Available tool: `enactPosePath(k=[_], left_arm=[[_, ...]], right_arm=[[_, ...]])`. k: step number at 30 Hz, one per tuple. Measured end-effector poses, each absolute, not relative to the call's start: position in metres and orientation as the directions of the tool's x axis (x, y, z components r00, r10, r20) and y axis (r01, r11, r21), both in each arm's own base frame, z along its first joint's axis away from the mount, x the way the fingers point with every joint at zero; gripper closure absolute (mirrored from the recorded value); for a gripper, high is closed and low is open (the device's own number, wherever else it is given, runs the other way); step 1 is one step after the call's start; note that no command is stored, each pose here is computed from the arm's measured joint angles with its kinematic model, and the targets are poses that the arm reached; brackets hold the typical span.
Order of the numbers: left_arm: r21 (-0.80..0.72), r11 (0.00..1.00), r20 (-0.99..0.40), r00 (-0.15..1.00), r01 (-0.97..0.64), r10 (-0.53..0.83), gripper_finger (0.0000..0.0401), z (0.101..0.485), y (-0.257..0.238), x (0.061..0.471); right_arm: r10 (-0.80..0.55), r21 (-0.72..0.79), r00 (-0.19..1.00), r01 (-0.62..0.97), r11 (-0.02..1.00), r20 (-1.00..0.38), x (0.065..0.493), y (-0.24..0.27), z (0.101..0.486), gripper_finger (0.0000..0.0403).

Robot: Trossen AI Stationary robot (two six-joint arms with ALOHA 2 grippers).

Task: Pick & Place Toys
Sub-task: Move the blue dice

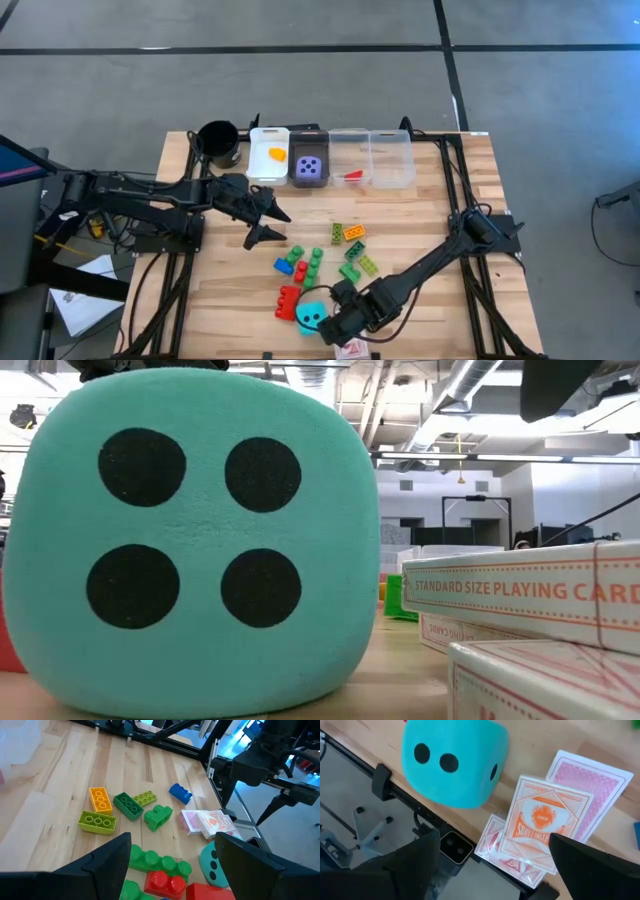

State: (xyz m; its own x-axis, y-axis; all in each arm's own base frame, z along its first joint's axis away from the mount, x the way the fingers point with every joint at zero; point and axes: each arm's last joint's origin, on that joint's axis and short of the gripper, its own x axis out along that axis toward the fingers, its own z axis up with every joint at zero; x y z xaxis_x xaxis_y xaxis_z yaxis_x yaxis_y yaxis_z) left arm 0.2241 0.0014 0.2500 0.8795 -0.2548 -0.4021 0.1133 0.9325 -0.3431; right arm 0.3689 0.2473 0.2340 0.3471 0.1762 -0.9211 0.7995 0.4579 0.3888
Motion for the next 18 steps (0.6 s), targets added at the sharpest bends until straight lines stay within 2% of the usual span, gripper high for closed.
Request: enactPosePath(k=[11, 14, 18], left_arm=[[-0.355, 0.926, -0.403, 0.872, 0.13, -0.278, 0.013, 0.25, -0.004, 0.224], [-0.349, 0.929, -0.418, 0.867, 0.12, -0.269, 0.0147, 0.247, -0.01, 0.226], [-0.331, 0.938, -0.442, 0.861, 0.102, -0.25, 0.0195, 0.243, -0.017, 0.228]], right_arm=[[0.174, 0.389, 0.349, 0.803, 0.45, -0.921, 0.371, 0.244, 0.234, 0.0037], [0.175, 0.391, 0.35, 0.803, 0.45, -0.92, 0.371, 0.245, 0.234, 0.0037], [0.175, 0.391, 0.351, 0.803, 0.449, -0.92, 0.371, 0.245, 0.234, 0.0037]])
